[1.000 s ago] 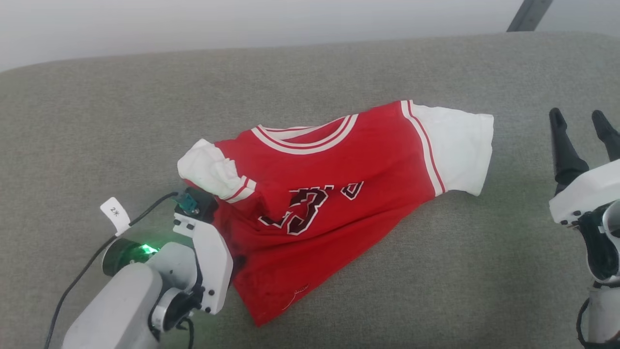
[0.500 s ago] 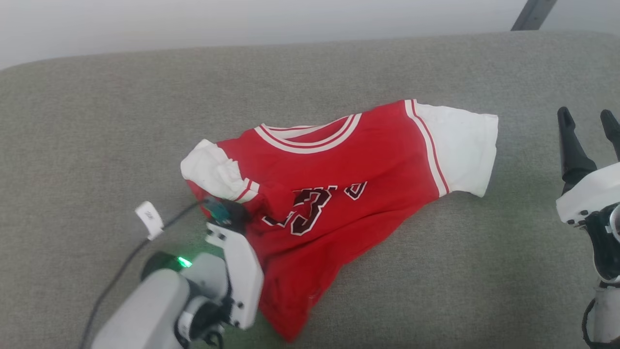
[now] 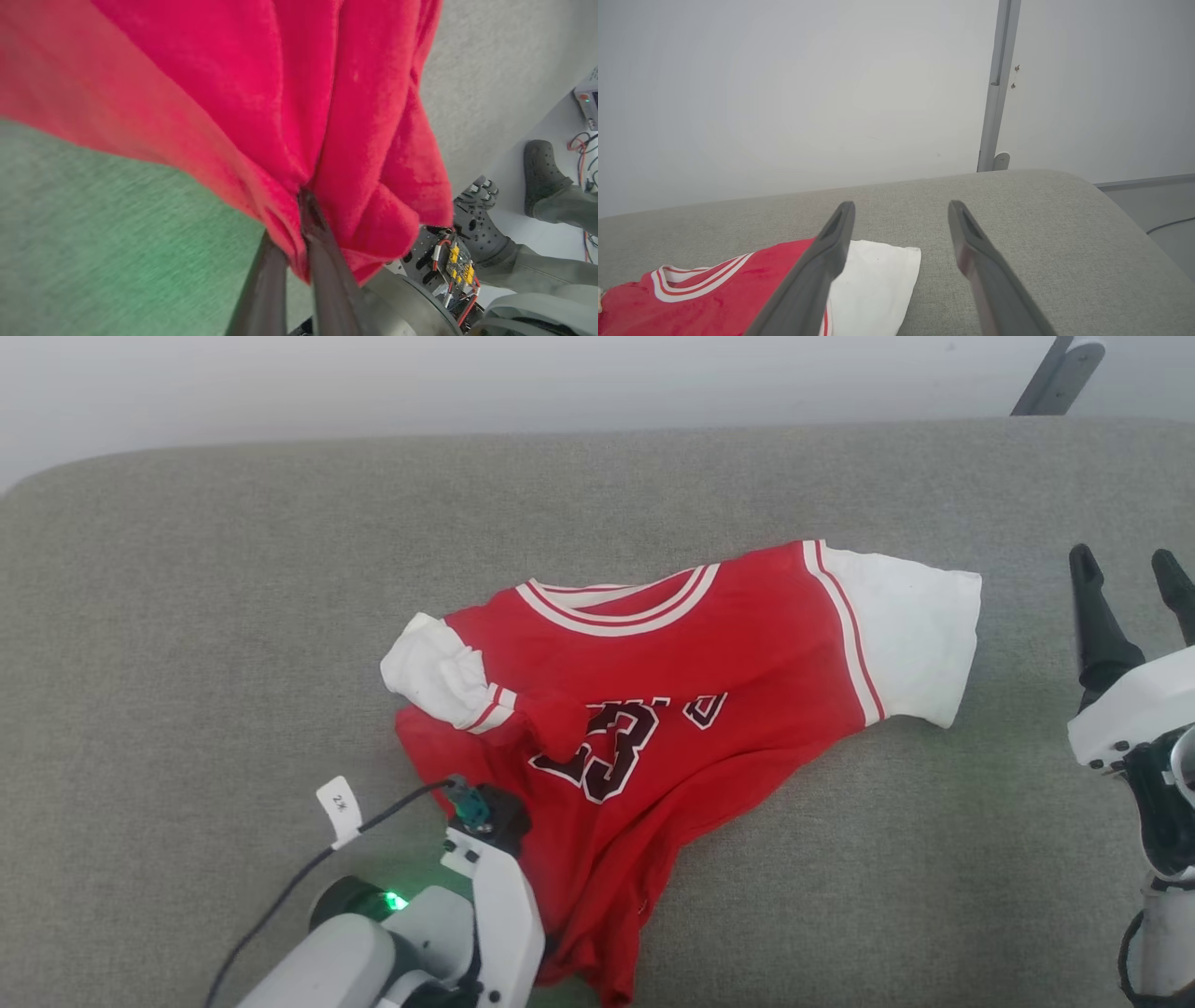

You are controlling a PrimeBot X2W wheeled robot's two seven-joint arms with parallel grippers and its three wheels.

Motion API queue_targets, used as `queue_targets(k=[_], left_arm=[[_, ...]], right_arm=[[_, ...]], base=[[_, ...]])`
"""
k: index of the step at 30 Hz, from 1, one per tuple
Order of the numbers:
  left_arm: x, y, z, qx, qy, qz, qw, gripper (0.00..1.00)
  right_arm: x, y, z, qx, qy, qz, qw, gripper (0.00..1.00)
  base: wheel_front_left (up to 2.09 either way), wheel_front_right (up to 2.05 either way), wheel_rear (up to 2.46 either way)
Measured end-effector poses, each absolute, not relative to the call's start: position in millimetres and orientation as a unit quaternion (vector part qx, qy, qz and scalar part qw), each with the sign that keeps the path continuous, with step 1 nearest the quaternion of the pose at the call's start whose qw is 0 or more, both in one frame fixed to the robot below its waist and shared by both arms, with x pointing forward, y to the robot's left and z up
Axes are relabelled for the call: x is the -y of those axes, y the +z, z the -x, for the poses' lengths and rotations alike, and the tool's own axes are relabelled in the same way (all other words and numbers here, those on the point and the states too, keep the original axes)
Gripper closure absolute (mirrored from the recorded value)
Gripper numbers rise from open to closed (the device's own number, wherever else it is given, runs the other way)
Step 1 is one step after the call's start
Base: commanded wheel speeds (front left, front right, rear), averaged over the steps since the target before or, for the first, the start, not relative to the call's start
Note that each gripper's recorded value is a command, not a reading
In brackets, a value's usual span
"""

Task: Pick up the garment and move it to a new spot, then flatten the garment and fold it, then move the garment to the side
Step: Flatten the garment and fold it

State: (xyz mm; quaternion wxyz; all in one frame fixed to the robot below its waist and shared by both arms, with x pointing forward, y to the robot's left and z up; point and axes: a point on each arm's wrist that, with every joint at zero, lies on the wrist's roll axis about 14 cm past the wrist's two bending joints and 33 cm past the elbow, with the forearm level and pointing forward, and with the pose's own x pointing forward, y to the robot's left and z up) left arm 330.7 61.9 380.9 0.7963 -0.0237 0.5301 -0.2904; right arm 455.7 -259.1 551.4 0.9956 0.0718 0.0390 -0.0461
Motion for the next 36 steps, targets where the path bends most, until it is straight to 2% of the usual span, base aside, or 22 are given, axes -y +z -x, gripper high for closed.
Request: queue_targets(k=[15, 24, 29, 36], left_arm=[[-102, 467, -392, -0.46, -0.249, -0.014, 0.852, 0.0], [-109, 495, -465, -0.416, -0.22, -0.043, 0.881, 0.0], [-109, 484, -501, -0.424, -0.204, -0.057, 0.881, 0.0], [-113, 431, -508, -0.503, -0.177, -0.071, 0.843, 0.0]], right_arm=[[258, 558, -450, -0.028, -0.047, -0.074, 0.996, 0.0], [256, 560, -455, -0.016, -0.045, -0.074, 0.996, 0.0], [262, 552, -459, -0.021, -0.054, -0.076, 0.995, 0.0], [276, 537, -459, -0.037, -0.073, -0.074, 0.994, 0.0]], base=[[0.0, 0.0, 0.0], [0.0, 0.0, 0.0], [0.0, 0.0, 0.0], [0.0, 0.0, 0.0]])
